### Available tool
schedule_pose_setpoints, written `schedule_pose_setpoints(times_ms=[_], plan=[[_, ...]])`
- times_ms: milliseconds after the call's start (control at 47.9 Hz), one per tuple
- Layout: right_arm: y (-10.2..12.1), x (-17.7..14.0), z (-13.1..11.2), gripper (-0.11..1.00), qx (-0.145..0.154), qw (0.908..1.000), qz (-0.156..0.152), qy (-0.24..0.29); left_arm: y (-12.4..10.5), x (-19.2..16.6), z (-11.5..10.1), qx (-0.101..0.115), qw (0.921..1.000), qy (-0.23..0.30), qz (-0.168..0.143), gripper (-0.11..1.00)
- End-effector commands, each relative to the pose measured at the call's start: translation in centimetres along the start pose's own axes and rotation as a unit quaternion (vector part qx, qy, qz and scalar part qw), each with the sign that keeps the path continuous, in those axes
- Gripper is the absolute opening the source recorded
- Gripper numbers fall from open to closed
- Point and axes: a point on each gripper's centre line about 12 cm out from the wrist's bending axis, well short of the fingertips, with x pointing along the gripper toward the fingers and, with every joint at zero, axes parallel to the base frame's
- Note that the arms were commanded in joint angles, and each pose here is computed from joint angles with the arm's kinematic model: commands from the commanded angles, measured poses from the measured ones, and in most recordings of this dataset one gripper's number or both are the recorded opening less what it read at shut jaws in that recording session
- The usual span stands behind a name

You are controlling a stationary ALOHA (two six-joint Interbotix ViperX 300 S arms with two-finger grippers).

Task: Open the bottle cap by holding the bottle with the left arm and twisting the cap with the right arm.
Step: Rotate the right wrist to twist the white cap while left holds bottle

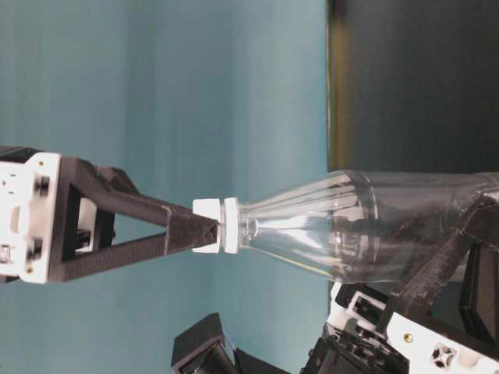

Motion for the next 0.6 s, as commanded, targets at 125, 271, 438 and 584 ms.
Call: schedule_pose_setpoints(times_ms=[125, 271, 438, 584], plan=[[0.18, -0.5, 0.15, 0.39, -0.102, 0.9947, -0.002, -0.006, -0.17, -0.01, 0.25, 0.001, 1.0, -0.004, -0.003, 0.83], [-0.03, -0.58, 0.12, 0.39, -0.163, 0.9865, -0.012, -0.005, -0.16, 0.06, 0.35, 0.001, 1.0, -0.006, -0.003, 0.83], [0.09, -0.32, 0.08, 0.38, -0.242, 0.9702, -0.014, -0.002, -0.16, 0.2, 0.49, 0.001, 1.0, -0.008, -0.003, 0.83], [0.17, -0.29, 0.19, 0.38, -0.28, 0.9597, -0.018, -0.014, -0.22, 0.2, 0.49, 0.001, 1.0, -0.008, -0.004, 0.83]])
